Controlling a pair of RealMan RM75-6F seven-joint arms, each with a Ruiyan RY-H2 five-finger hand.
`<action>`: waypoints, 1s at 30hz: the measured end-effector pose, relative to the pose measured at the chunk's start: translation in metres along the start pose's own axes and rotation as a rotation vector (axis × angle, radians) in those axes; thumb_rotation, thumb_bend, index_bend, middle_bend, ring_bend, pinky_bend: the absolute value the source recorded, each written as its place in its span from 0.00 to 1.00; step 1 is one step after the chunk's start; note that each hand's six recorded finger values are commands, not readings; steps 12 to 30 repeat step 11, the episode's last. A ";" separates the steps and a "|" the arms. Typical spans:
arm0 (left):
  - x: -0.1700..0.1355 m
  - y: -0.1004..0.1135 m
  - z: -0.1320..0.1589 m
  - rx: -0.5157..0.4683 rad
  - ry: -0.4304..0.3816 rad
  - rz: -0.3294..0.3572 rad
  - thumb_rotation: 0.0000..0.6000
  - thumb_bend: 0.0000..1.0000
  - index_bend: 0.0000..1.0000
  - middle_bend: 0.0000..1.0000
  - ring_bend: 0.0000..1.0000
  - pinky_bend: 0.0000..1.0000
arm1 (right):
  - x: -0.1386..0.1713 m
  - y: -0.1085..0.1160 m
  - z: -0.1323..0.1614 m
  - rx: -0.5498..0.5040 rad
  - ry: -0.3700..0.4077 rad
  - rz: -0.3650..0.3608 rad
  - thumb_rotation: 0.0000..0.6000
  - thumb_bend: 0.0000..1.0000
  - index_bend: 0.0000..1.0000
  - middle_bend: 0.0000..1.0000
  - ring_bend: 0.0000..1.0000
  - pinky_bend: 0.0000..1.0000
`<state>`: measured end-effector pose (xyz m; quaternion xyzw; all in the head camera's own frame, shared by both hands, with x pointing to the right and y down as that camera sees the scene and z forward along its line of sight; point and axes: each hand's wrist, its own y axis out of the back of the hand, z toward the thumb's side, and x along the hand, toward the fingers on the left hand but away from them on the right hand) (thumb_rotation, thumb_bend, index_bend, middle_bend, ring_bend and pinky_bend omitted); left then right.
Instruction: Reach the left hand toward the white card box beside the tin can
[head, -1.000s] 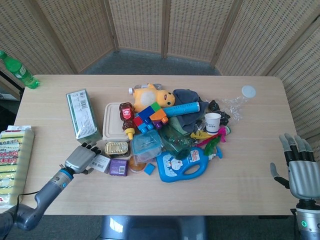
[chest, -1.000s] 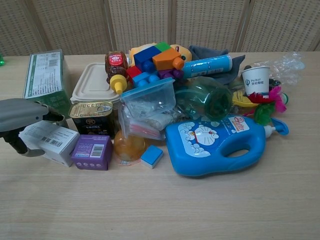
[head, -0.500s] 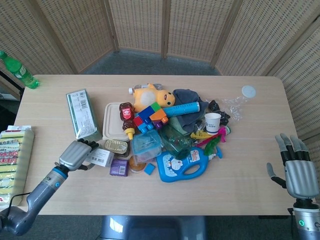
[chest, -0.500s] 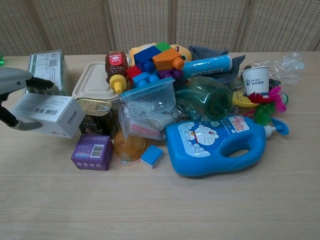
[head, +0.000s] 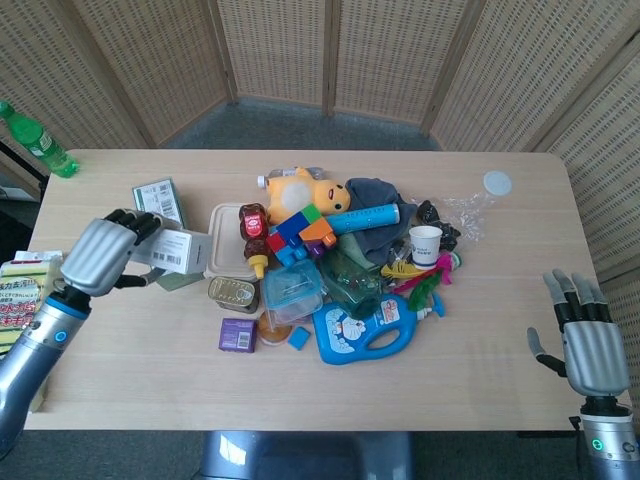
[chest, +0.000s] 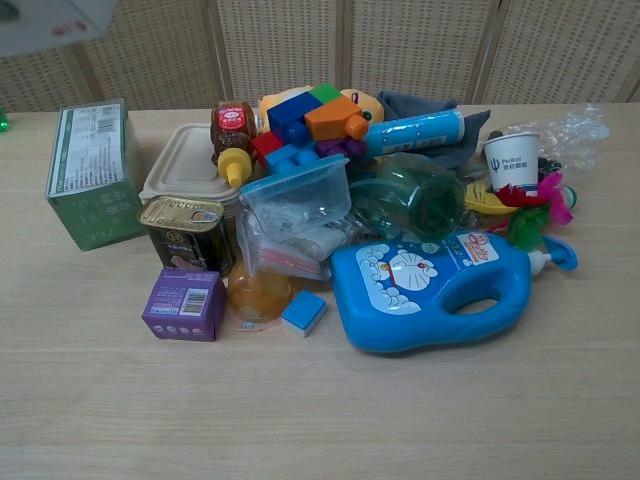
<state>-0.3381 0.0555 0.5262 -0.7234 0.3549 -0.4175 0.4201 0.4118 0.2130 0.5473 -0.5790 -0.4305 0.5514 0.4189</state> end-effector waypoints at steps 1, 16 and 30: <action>0.002 0.010 0.000 -0.007 0.001 0.024 1.00 0.40 0.48 0.48 0.36 0.32 | 0.000 -0.001 0.000 0.000 0.000 0.001 0.82 0.42 0.00 0.00 0.00 0.00; 0.003 0.058 -0.004 -0.043 0.021 0.129 1.00 0.40 0.47 0.47 0.36 0.32 | -0.003 -0.006 0.003 -0.007 0.008 0.012 0.82 0.42 0.01 0.00 0.00 0.00; 0.003 0.058 -0.004 -0.043 0.021 0.129 1.00 0.40 0.47 0.47 0.36 0.32 | -0.003 -0.006 0.003 -0.007 0.008 0.012 0.82 0.42 0.01 0.00 0.00 0.00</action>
